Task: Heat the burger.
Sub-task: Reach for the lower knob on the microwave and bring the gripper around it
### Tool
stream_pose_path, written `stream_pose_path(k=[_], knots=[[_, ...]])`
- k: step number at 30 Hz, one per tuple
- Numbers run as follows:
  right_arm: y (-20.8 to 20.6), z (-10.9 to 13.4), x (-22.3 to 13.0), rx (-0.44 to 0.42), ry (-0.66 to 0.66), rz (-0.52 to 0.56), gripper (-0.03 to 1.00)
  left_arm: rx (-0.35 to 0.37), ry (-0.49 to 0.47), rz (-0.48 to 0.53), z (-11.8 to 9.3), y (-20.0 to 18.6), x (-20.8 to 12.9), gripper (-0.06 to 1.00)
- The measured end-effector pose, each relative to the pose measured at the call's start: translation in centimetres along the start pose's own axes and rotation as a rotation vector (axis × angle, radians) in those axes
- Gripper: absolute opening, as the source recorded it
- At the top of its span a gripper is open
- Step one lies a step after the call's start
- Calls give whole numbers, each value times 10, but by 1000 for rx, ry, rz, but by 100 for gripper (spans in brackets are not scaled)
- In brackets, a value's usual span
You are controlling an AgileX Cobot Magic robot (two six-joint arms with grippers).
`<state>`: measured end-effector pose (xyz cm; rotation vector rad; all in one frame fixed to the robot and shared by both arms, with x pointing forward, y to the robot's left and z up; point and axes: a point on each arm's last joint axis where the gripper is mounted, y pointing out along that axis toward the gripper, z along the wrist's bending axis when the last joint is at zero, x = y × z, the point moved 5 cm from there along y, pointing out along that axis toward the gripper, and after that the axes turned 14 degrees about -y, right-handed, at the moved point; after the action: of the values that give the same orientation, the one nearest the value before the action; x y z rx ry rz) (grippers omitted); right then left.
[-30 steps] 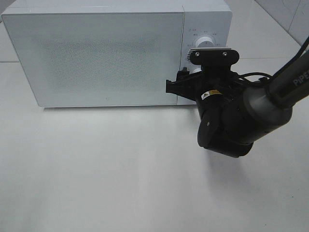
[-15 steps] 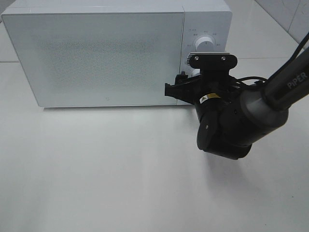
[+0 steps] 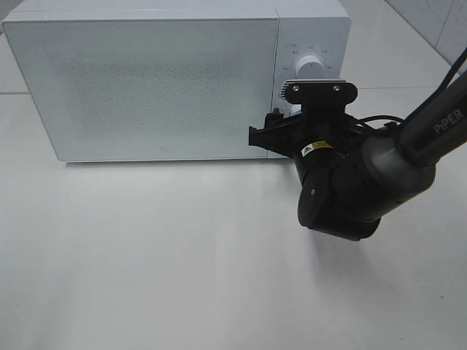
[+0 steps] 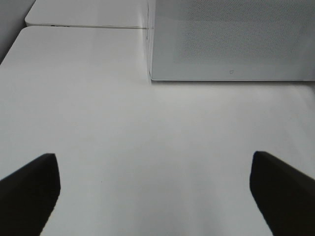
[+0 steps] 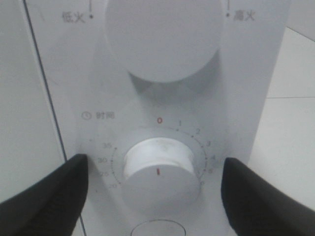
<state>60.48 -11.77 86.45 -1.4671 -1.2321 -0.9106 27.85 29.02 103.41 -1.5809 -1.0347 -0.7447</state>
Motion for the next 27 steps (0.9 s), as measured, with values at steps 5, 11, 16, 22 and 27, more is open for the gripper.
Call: stream_pose_path(k=[5,11,16,22,27], knots=[[0,0,1,-1,-6,-7,56,0,0,0,0,0,0,97],[0,-1,2,-7,-7,-10,42,0,0,0,0,0,0,97],[0,0,2,-4,-9,-11,42,0,0,0,0,0,0,97],[0,0,2,-4,9,-12,42,0,0,0,0,0,0,97],[1,0,3,0,43,-14,42,0,0,0,0,0,0,97]])
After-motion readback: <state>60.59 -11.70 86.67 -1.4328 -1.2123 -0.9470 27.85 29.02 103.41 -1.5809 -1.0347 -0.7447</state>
